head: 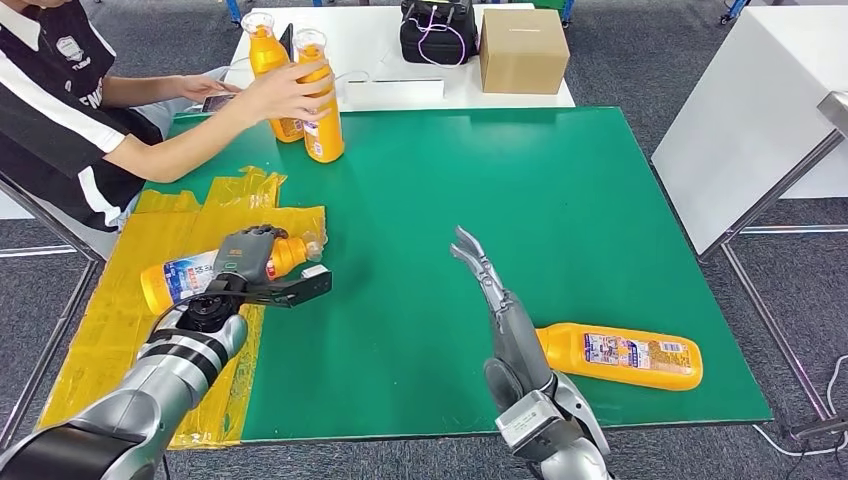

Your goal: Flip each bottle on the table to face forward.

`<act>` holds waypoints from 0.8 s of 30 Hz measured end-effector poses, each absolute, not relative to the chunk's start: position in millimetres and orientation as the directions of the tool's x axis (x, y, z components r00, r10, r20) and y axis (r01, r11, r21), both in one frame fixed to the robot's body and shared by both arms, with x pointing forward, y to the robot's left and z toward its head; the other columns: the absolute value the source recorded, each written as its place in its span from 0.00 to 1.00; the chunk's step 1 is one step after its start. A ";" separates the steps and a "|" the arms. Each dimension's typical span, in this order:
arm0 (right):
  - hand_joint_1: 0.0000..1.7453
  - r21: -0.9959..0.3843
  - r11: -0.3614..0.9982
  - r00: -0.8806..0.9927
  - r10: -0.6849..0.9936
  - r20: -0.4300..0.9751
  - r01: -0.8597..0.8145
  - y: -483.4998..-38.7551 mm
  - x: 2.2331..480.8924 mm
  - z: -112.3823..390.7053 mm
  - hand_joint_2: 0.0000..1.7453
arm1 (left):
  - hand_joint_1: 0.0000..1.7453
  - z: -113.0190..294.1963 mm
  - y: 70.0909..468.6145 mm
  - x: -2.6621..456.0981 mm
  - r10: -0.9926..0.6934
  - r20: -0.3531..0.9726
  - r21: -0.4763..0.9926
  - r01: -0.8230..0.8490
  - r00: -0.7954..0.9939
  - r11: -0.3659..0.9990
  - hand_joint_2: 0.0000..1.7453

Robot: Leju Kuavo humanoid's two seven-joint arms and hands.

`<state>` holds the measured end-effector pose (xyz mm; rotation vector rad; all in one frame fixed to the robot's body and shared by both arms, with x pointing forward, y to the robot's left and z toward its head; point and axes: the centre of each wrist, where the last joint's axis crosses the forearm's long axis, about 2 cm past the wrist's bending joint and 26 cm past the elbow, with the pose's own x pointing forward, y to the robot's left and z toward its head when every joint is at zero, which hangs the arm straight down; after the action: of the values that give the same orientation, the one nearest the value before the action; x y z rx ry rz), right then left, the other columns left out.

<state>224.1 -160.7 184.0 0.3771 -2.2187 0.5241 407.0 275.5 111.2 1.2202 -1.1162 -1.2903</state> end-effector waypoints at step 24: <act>0.00 -0.231 0.858 -0.549 -0.069 0.833 -0.459 -161.6 217.7 161.2 0.00 | 0.00 100.8 264.3 380.6 -0.998 0.036 0.975 -0.217 -0.046 0.046 1.00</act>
<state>217.7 -161.6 161.2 0.3831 -2.1094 0.5365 380.6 264.3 100.8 1.3173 -1.4206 -1.0973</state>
